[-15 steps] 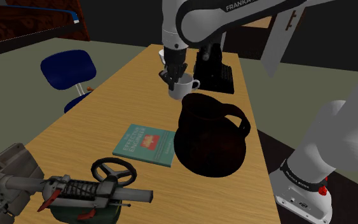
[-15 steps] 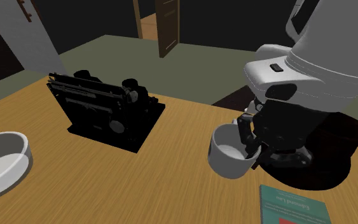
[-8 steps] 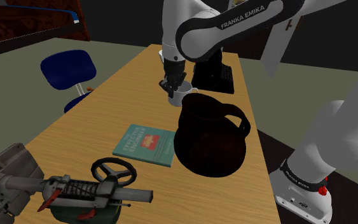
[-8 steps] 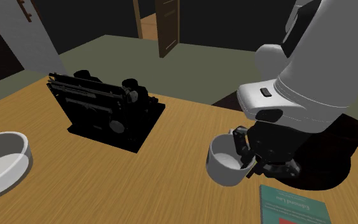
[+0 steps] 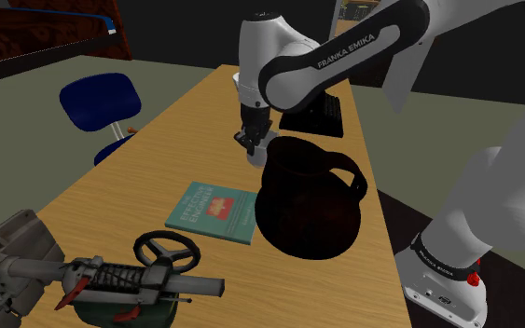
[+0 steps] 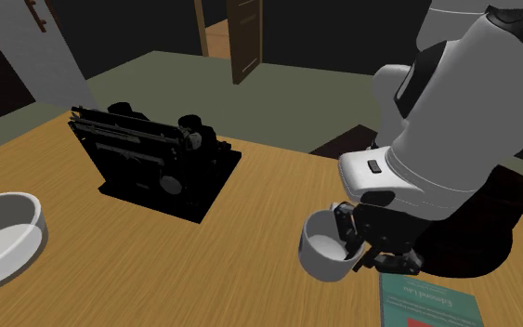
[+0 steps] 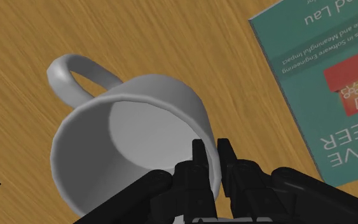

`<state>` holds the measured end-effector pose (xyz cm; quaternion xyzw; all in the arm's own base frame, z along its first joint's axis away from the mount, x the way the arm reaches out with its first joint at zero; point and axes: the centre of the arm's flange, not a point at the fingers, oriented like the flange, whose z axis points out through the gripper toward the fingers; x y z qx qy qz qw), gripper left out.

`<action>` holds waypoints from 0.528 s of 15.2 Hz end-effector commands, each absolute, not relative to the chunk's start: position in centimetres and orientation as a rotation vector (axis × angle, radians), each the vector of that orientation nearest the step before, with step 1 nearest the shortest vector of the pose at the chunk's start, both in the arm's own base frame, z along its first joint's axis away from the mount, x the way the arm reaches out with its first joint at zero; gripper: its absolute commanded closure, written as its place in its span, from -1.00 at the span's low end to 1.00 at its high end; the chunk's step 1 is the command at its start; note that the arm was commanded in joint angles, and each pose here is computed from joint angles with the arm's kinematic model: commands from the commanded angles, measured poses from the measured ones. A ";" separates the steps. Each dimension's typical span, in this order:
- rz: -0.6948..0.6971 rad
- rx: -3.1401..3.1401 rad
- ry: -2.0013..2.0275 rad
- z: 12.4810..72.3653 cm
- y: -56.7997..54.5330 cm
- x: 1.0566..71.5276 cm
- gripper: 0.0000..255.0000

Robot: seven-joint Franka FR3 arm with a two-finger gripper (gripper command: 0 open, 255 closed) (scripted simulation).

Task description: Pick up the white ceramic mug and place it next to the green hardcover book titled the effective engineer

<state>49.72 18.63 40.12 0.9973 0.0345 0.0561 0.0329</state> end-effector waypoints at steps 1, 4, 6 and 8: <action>0.174 3.069 0.107 39.0 18.6 49.8 1.00; 0.174 3.069 0.107 37.4 18.6 49.8 1.00; 0.174 3.069 0.107 36.4 18.6 49.8 1.00; 0.174 3.069 0.107 36.0 18.6 49.8 1.00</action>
